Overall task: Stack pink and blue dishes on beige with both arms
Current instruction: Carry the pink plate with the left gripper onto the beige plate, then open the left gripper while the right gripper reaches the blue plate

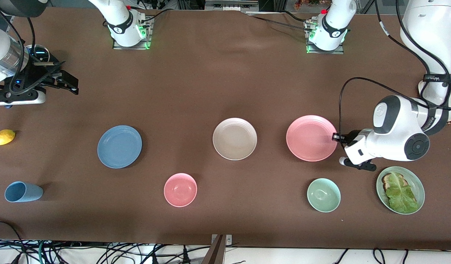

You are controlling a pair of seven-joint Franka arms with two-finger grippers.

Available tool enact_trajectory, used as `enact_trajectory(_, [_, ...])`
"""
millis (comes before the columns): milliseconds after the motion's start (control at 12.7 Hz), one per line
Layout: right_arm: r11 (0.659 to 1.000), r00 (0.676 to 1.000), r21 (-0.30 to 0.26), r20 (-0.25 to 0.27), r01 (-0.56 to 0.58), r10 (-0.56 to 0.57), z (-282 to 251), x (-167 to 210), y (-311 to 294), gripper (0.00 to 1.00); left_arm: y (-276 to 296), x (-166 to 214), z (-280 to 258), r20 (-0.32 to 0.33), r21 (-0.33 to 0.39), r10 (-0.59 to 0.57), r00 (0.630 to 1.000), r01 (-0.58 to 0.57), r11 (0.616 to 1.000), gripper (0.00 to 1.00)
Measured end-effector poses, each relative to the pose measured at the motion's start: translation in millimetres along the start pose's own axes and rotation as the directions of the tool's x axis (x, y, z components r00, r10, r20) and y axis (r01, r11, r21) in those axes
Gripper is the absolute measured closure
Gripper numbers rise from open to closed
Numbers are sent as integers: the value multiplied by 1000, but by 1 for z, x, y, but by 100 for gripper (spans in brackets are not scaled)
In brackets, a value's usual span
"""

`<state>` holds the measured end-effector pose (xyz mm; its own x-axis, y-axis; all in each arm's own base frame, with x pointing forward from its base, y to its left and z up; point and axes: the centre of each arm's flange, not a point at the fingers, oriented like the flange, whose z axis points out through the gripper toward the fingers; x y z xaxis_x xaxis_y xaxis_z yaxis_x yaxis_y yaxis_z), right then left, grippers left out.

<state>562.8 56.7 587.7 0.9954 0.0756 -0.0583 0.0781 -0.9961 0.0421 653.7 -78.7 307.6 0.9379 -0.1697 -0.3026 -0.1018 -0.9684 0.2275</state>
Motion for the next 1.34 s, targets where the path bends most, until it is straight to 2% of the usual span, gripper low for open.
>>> enact_trajectory(158, [1000,1000,11,-1,-1,1,0,0,-1,0,56,2,0,0,-61,-31,1000,31,998,94])
enact_trajectory(551, [999,1000,34,3,-3,3,13,17,-3,0,166,13,26,29,-113,-48,998,51,992,94])
enact_trajectory(1339, [999,1000,35,-6,-4,4,8,19,-2,0,240,25,113,63,-84,-87,994,92,992,94])
